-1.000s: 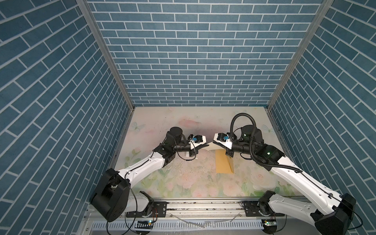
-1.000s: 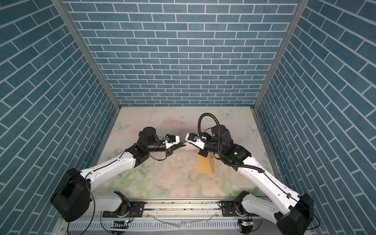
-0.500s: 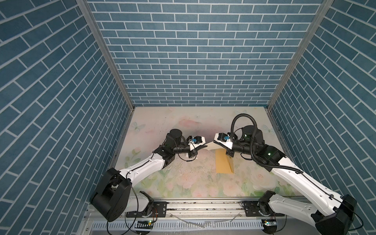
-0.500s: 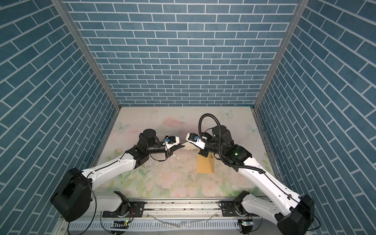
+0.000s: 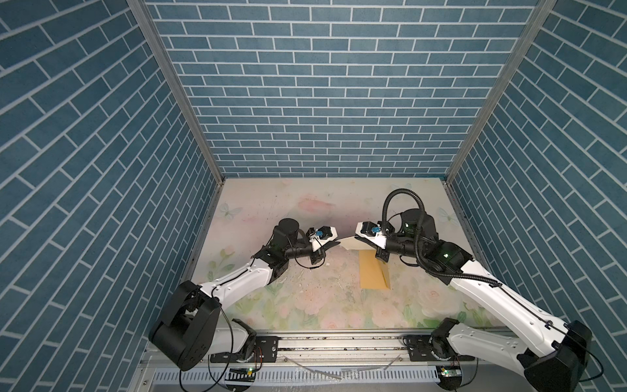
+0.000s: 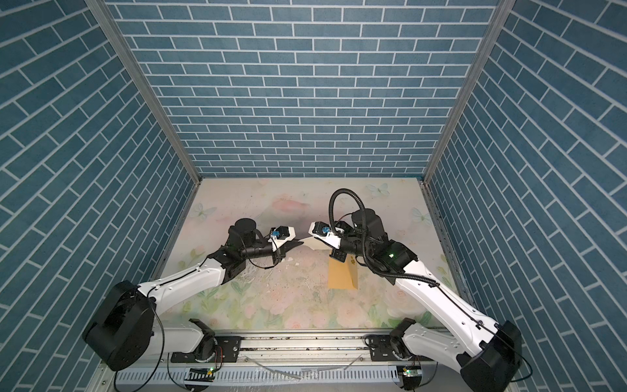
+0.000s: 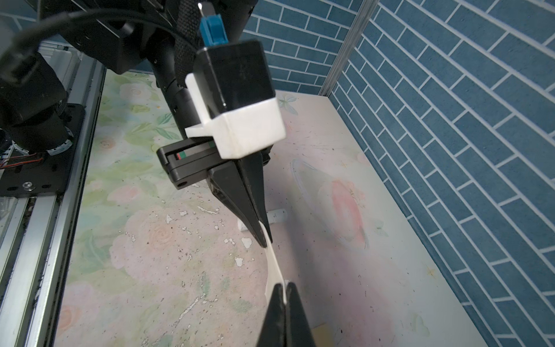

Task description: Place the letter into the envelope and seal it

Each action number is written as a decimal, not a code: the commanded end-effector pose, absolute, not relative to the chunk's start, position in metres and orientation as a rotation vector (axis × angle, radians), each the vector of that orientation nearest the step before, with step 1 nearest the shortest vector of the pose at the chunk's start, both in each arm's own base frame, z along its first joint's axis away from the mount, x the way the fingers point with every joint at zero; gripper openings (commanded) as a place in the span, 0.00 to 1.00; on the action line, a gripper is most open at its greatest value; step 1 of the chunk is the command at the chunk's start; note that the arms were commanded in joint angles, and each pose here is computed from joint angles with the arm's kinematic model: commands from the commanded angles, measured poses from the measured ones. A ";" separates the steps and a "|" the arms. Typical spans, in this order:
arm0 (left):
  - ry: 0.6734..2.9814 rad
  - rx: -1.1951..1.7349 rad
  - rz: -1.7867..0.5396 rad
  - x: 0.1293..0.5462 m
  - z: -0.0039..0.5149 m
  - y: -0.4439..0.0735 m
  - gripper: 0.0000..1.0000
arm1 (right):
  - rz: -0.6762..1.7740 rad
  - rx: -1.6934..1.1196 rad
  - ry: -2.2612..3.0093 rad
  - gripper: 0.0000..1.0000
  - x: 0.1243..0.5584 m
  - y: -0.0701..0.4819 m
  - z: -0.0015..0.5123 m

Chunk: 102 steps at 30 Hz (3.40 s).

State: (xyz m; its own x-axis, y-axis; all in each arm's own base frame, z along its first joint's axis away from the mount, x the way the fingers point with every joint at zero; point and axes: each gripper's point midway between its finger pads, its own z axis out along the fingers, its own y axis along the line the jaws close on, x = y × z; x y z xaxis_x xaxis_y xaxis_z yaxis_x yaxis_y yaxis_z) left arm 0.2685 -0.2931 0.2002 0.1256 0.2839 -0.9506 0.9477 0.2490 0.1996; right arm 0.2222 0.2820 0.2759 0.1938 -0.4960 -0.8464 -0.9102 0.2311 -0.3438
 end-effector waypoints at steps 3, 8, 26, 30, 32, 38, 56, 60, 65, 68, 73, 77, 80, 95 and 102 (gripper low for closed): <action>1.400 1.206 -0.730 0.267 0.202 -0.282 0.00 | 0.528 -1.403 1.426 0.00 0.225 0.290 0.289; 1.394 1.203 -0.731 0.264 0.204 -0.280 0.03 | 0.543 -1.394 1.428 0.00 0.225 0.291 0.289; 1.411 1.104 -0.716 0.268 0.209 -0.272 0.20 | 0.611 -1.359 1.479 0.00 0.228 0.297 0.286; 1.430 1.068 -0.721 0.270 0.203 -0.268 0.23 | 0.650 -1.351 1.501 0.00 0.228 0.301 0.281; 1.440 1.051 -0.722 0.271 0.200 -0.266 0.25 | 0.657 -1.351 1.516 0.00 0.229 0.303 0.276; 1.442 1.023 -0.730 0.271 0.199 -0.263 0.26 | 0.669 -1.353 1.561 0.00 0.233 0.305 0.262; 1.386 1.036 -0.741 0.262 0.217 -0.262 0.42 | 0.651 -1.405 1.612 0.00 0.232 0.303 0.241; 1.342 1.076 -0.765 0.251 0.228 -0.263 0.53 | 0.654 -1.433 1.603 0.00 0.228 0.303 0.238; 1.268 1.148 -0.802 0.241 0.246 -0.270 0.63 | 0.670 -1.447 1.591 0.00 0.222 0.301 0.240; 1.229 1.198 -0.829 0.238 0.254 -0.276 0.64 | 0.676 -1.462 1.573 0.00 0.217 0.299 0.243; 1.242 1.282 -0.859 0.241 0.250 -0.285 0.64 | 0.684 -1.487 1.546 0.00 0.211 0.298 0.254; 1.237 1.317 -0.933 0.239 0.241 -0.292 0.62 | 0.685 -1.487 1.508 0.00 0.210 0.300 0.264; 1.234 1.327 -0.962 0.239 0.236 -0.295 0.60 | 0.668 -1.489 1.494 0.00 0.214 0.301 0.267; 1.301 1.286 -0.907 0.263 0.213 -0.299 0.06 | 0.656 -1.468 1.452 0.00 0.224 0.310 0.277; 1.299 1.136 -0.923 0.275 0.228 -0.298 0.00 | 0.595 -1.354 1.451 0.14 0.237 0.304 0.290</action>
